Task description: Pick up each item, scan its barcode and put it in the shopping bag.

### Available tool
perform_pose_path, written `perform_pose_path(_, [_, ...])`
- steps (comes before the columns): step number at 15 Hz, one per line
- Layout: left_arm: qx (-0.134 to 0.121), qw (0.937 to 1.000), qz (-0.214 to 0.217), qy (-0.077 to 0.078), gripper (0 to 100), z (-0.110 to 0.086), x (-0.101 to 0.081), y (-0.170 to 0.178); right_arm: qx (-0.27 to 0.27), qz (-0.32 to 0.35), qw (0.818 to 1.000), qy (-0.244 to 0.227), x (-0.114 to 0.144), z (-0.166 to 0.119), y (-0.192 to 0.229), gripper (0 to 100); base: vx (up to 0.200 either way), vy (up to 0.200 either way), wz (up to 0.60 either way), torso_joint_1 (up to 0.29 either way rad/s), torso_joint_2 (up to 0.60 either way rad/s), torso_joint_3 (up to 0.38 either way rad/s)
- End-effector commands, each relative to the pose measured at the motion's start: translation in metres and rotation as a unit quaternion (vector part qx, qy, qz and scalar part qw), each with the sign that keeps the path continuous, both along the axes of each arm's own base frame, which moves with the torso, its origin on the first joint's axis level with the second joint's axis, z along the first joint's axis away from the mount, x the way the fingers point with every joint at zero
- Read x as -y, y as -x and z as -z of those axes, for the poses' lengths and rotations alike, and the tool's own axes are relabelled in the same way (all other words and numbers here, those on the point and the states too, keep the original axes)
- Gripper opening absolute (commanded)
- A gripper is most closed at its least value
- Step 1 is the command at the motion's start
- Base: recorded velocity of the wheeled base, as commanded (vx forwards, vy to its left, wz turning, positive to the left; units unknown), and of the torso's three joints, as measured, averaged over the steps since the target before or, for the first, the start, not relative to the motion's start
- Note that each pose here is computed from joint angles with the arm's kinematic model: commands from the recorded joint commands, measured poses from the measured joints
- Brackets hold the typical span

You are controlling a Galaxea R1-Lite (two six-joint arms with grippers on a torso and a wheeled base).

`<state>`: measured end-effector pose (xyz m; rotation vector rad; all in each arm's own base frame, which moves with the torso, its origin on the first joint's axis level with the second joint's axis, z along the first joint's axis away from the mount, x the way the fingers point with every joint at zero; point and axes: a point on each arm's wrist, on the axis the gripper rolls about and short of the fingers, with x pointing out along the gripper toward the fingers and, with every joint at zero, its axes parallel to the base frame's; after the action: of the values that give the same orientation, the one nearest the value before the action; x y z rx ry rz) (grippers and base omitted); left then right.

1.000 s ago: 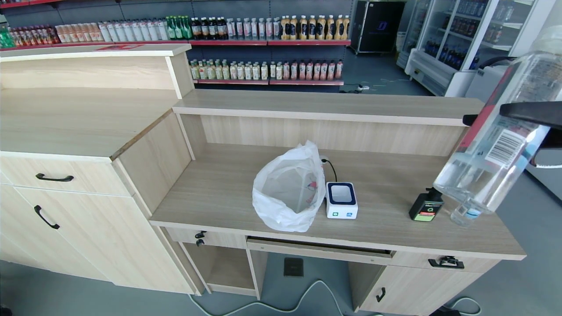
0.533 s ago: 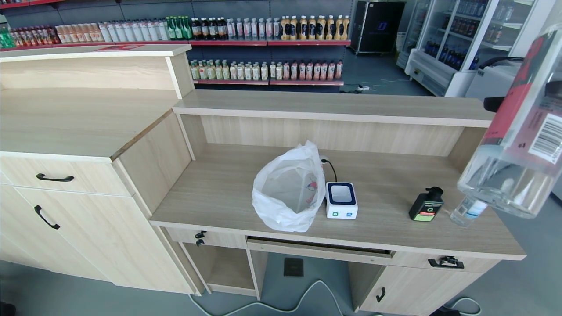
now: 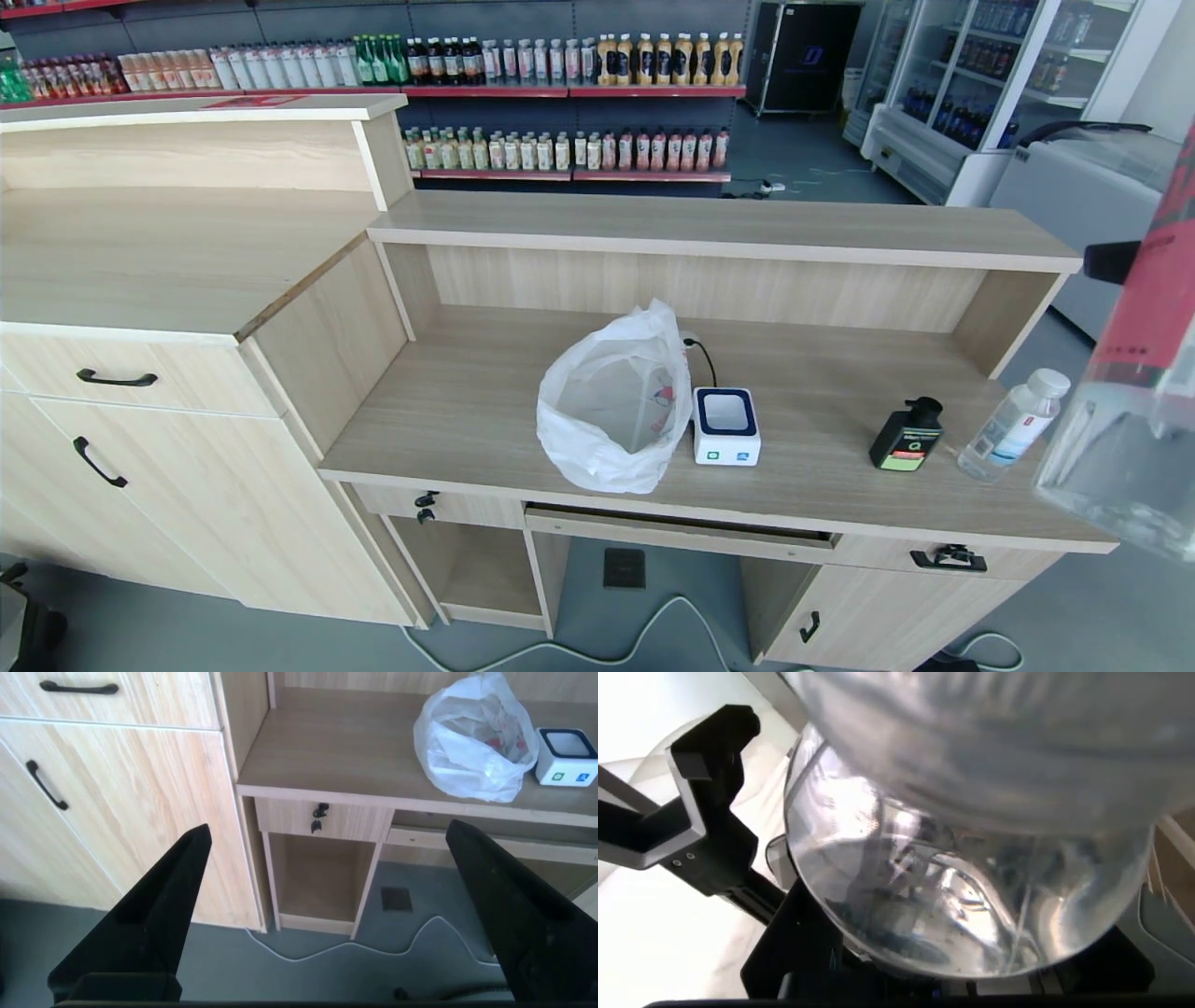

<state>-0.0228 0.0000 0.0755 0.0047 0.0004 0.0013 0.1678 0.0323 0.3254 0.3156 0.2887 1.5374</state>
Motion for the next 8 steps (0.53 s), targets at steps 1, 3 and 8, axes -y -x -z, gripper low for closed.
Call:
perform_pose_path(1, [0.000, 1.0000, 0.000, 0.000, 100, 0.000, 0.000, 0.000, 0.012, -0.006, 1.000, -0.001, -0.001, 0.000, 0.018, 0, 0.000, 0.000, 0.00, 0.000, 0.00, 0.000])
perform_pose_path(3, [0.000, 1.0000, 0.000, 0.000, 100, 0.000, 0.000, 0.000, 0.013, -0.007, 1.000, -0.001, -0.001, 0.002, 0.026, 0, 0.000, 0.000, 0.00, 0.000, 0.00, 0.000])
perform_pose_path(8, [0.000, 1.0000, 0.000, 0.000, 100, 0.000, 0.000, 0.000, 0.003, -0.010, 1.000, -0.001, -0.001, 0.016, 0.041, 0, 0.000, 0.000, 0.00, 0.000, 0.00, 0.000])
